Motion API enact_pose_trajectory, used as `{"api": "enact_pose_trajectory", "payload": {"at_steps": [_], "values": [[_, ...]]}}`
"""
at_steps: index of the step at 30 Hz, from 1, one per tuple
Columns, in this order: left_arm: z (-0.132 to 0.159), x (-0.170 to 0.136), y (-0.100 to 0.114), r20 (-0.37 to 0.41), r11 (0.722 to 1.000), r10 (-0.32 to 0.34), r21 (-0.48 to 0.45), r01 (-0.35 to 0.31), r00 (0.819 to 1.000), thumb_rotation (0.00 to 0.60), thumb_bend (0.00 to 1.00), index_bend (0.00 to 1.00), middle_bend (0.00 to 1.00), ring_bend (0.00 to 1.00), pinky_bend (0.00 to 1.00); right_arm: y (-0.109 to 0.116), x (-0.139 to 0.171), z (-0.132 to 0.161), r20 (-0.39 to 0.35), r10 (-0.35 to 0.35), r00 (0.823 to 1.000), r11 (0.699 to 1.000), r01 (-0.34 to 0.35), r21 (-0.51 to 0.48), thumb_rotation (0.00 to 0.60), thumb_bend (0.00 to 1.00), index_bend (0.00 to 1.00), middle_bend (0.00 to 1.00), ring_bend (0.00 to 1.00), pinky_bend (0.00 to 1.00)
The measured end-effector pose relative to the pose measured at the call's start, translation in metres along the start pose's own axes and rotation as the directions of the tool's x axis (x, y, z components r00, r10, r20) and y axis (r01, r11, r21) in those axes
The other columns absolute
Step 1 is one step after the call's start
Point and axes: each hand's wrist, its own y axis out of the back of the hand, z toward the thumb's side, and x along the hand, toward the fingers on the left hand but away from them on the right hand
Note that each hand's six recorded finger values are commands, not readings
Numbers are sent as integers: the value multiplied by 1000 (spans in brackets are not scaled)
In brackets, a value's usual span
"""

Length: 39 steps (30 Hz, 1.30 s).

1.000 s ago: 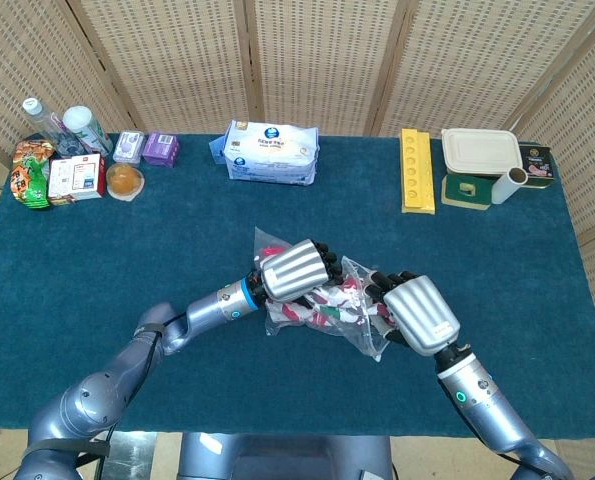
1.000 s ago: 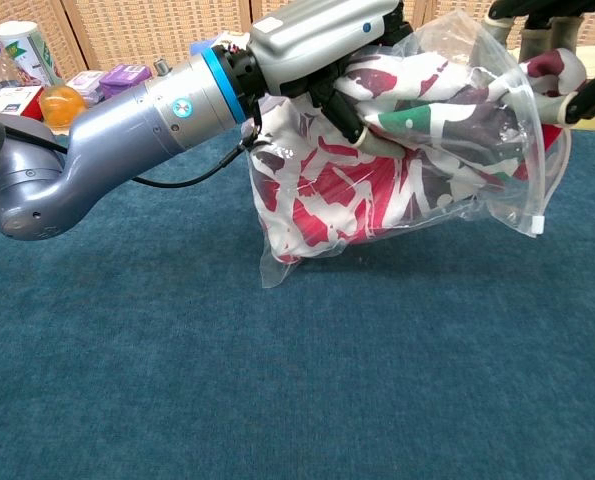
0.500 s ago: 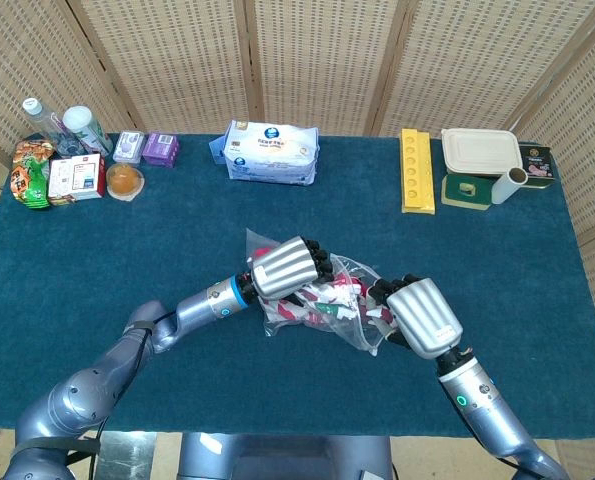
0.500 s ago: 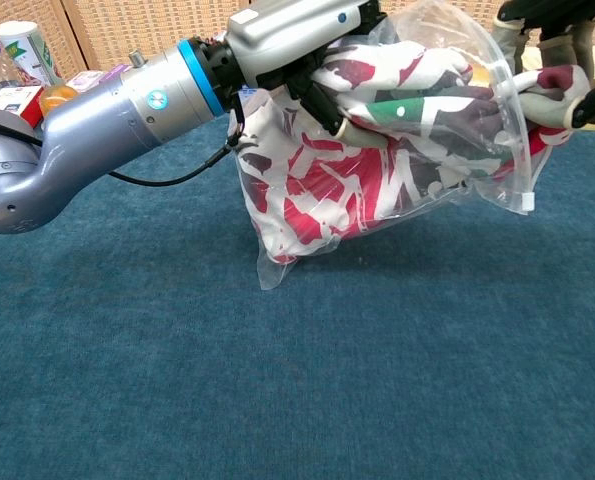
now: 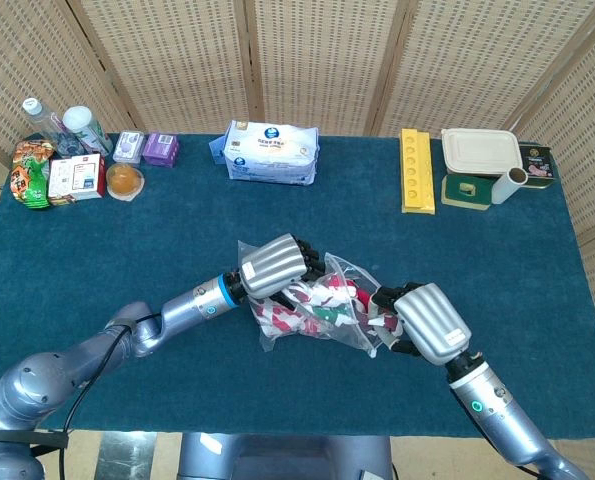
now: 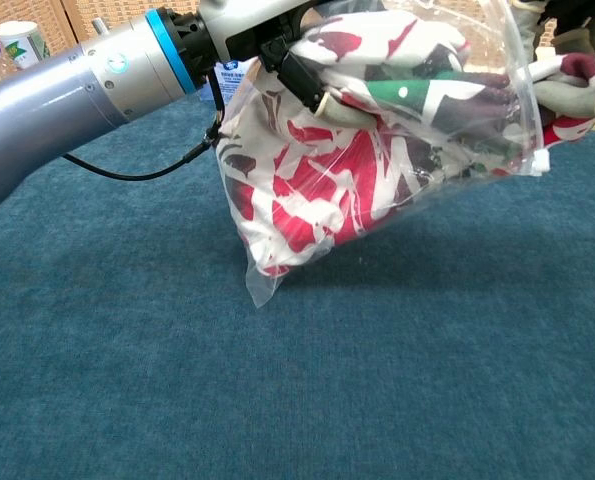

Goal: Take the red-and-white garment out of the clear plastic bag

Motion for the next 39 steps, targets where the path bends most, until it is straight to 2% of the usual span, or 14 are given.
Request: {"api": "enact_pose_trajectory", "payload": {"at_steps": [3,6,8,12,17,21,24,27,32,39], "values": [[1,-2,-6,-47,995,-92,-32,90,995,600,35,100,308,182,256,-3,-1,-5,14,15,1000,1000,-15,-1,600,491,714,527,648,593],[0,-6,-13,-108,980,-198,-32,196,974,600,9,1,181,45,141,-7,-2,-11,32,25,999,1000,-25,4,600,490,714,528,648,593],[-2,-9,-14,-149,968,-247,-5,249,957,600,6,0,155,26,129,-8,-3,-13,37,29,999,1000,-29,6,600,490,715,529,648,593],[-8,-16,-8,-223,951,-294,31,308,930,600,4,0,151,22,128,-12,-4,-16,45,28,999,999,-29,24,600,491,717,532,650,591],[-23,-38,13,-313,932,-314,79,354,896,600,4,2,151,22,165,-18,-5,-21,63,40,997,998,-43,45,600,490,717,532,649,589],[-35,-60,19,-359,923,-306,116,368,882,600,7,109,150,23,169,-21,-5,-29,82,47,996,997,-51,49,600,490,717,532,649,589],[-48,-78,19,-401,902,-317,154,404,859,600,13,195,151,22,169,-24,-4,-35,93,54,994,997,-59,50,600,490,717,533,649,589],[-63,-93,17,-444,880,-326,180,439,835,600,33,225,151,22,169,-27,-2,-40,101,61,993,997,-66,46,600,490,717,533,650,589],[-82,-102,8,-487,859,-320,212,466,812,600,87,282,151,22,169,-30,2,-45,110,69,992,996,-74,40,600,490,718,534,649,588],[-93,-94,-21,-502,865,-333,174,470,798,600,131,299,151,23,169,-31,4,-49,111,73,991,997,-77,32,600,485,720,536,650,587]]}}
